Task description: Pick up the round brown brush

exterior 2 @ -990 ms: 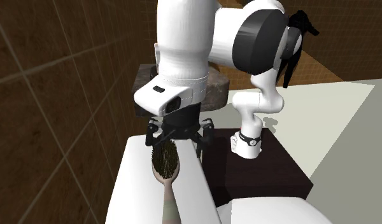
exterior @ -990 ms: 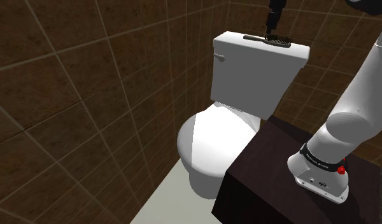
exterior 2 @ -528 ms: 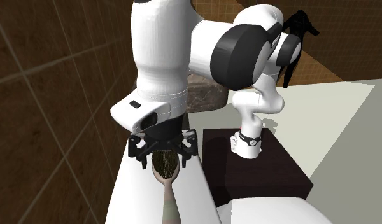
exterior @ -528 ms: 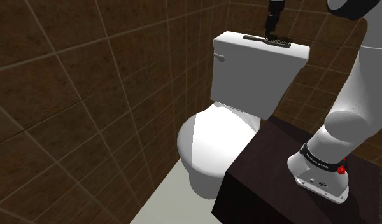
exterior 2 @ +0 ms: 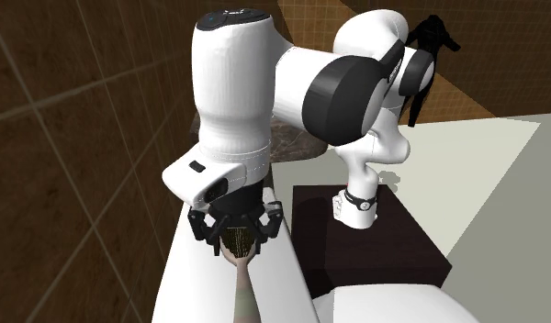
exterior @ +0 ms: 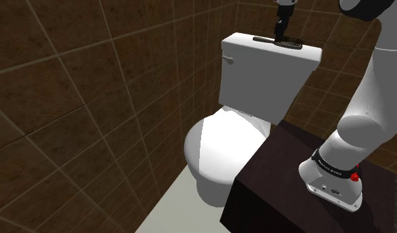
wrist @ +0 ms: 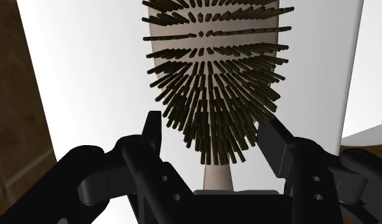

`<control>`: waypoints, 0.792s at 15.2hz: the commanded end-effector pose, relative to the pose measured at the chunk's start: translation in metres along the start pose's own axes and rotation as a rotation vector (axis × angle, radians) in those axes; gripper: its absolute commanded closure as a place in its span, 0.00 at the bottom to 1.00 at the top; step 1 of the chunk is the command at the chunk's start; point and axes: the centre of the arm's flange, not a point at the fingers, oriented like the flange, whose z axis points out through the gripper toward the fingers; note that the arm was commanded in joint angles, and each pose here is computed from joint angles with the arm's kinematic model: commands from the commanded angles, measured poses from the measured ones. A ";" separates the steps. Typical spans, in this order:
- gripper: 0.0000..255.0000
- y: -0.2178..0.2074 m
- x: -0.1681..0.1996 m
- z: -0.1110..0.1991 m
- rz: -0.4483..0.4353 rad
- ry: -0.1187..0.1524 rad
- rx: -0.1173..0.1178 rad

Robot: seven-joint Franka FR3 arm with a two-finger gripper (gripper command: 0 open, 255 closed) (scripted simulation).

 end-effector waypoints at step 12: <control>1.00 0.002 -0.003 -0.031 0.000 -0.001 0.000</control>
